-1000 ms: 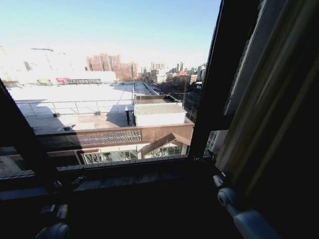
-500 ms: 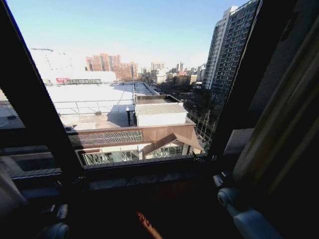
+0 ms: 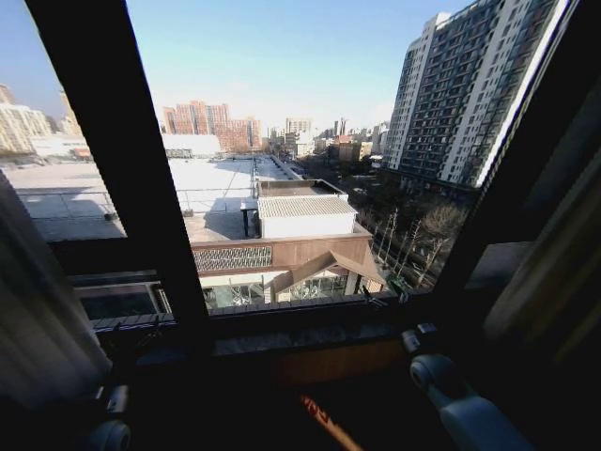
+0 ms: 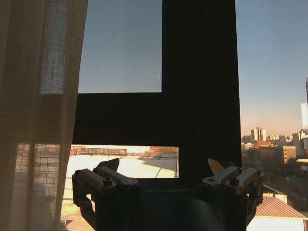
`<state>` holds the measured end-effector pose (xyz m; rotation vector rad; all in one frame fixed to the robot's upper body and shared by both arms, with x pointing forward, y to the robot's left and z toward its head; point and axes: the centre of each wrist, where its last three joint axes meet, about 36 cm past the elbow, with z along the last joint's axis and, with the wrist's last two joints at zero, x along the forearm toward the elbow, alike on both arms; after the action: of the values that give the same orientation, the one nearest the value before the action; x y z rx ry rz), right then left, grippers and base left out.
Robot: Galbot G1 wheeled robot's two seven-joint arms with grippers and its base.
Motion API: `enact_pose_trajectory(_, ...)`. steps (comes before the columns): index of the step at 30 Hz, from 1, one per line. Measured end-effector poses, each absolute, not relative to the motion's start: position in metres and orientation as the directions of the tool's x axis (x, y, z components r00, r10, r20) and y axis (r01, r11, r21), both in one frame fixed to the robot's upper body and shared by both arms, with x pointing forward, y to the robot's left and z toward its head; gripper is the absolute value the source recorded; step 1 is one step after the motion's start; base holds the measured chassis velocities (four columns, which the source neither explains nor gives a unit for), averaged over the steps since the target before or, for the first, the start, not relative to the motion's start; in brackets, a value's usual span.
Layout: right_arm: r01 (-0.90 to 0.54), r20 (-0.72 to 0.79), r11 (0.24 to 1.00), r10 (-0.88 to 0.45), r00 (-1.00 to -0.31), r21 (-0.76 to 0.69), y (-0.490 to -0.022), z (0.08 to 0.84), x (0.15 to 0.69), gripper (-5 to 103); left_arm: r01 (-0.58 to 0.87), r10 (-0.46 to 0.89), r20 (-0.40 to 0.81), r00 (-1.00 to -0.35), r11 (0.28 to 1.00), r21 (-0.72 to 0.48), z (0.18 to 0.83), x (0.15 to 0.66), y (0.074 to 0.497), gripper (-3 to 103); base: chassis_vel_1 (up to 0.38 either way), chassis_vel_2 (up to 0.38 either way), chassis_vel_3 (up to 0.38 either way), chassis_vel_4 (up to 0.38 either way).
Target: Open the curtains by pulling them apart, changing their state from closed to fully open.
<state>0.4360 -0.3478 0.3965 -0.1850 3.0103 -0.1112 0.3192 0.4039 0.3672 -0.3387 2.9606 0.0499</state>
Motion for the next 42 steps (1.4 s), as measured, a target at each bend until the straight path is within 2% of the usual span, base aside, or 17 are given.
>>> enact_pose_trajectory(17,-0.118,-0.119,0.990,-0.127,-0.985,-0.081,-0.3476,0.3966,0.4360,100,-0.227,-0.222,-0.163,-0.961,0.974,0.015,0.3673,0.3192,0.4041,100,0.317,0.299,-0.318,-0.310)
enact_pose_trajectory(42,-0.117,-0.118,0.990,-0.126,-0.985,-0.081,-0.3478,0.3965,0.4360,100,-0.227,-0.221,-0.163,-0.961,0.974,0.015,0.3672,0.3192,0.4039,100,0.003,-0.008,-0.001,0.000)
